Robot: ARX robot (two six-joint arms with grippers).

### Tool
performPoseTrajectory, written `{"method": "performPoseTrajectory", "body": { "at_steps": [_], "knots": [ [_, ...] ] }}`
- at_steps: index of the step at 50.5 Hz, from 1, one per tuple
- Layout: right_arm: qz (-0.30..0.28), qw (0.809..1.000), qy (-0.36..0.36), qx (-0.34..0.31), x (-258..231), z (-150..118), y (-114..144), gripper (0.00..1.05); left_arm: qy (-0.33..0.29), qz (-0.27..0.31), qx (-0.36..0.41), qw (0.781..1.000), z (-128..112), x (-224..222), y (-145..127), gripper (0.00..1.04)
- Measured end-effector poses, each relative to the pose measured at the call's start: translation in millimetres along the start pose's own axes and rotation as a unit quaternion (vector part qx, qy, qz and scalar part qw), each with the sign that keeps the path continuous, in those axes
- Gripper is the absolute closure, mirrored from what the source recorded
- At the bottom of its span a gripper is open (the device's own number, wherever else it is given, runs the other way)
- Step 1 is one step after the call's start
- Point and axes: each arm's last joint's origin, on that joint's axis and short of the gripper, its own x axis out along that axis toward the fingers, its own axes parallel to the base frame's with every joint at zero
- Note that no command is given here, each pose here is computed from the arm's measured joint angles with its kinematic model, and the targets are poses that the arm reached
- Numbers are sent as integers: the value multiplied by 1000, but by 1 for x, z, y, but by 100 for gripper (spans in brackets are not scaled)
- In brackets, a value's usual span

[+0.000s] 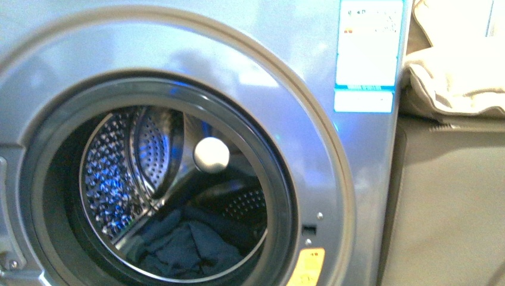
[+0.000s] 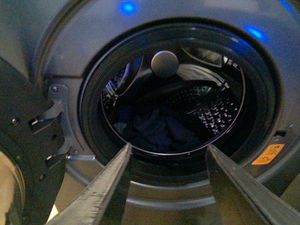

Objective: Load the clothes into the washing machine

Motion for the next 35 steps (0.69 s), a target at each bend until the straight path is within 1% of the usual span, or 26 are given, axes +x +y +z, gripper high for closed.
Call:
{"method": "performPoseTrajectory", "body": {
  "at_steps": [1, 6, 8, 9, 14, 19, 22, 26, 35],
  "knots": [
    [0, 1000, 0, 0, 0, 0, 0, 102, 1, 1, 0, 1000, -4, 0, 2, 62],
    [0, 1000, 0, 0, 0, 0, 0, 102, 4, -1, 1, 1000, -26, -3, 13, 89],
    [0, 1000, 0, 0, 0, 0, 0, 102, 3, 0, 1, 1000, -31, -4, 15, 96],
    [0, 1000, 0, 0, 0, 0, 0, 102, 4, 1, 1, 1000, -34, -4, 17, 102],
    [0, 1000, 0, 0, 0, 0, 0, 102, 4, 4, 0, 1000, -48, -7, 23, 101],
    [0, 1000, 0, 0, 0, 0, 0, 102, 6, 6, 1, 1000, -55, -12, 26, 101],
    [0, 1000, 0, 0, 0, 0, 0, 102, 7, -13, 0, 1000, -63, -17, 32, 101],
    [0, 1000, 0, 0, 0, 0, 0, 102, -1, 10, -1, 1000, -64, -19, 38, 101],
    [-1, 1000, 0, 0, 0, 0, 0, 102, 4, 7, 0, 1000, -74, -18, 38, 101]
  ]
}}
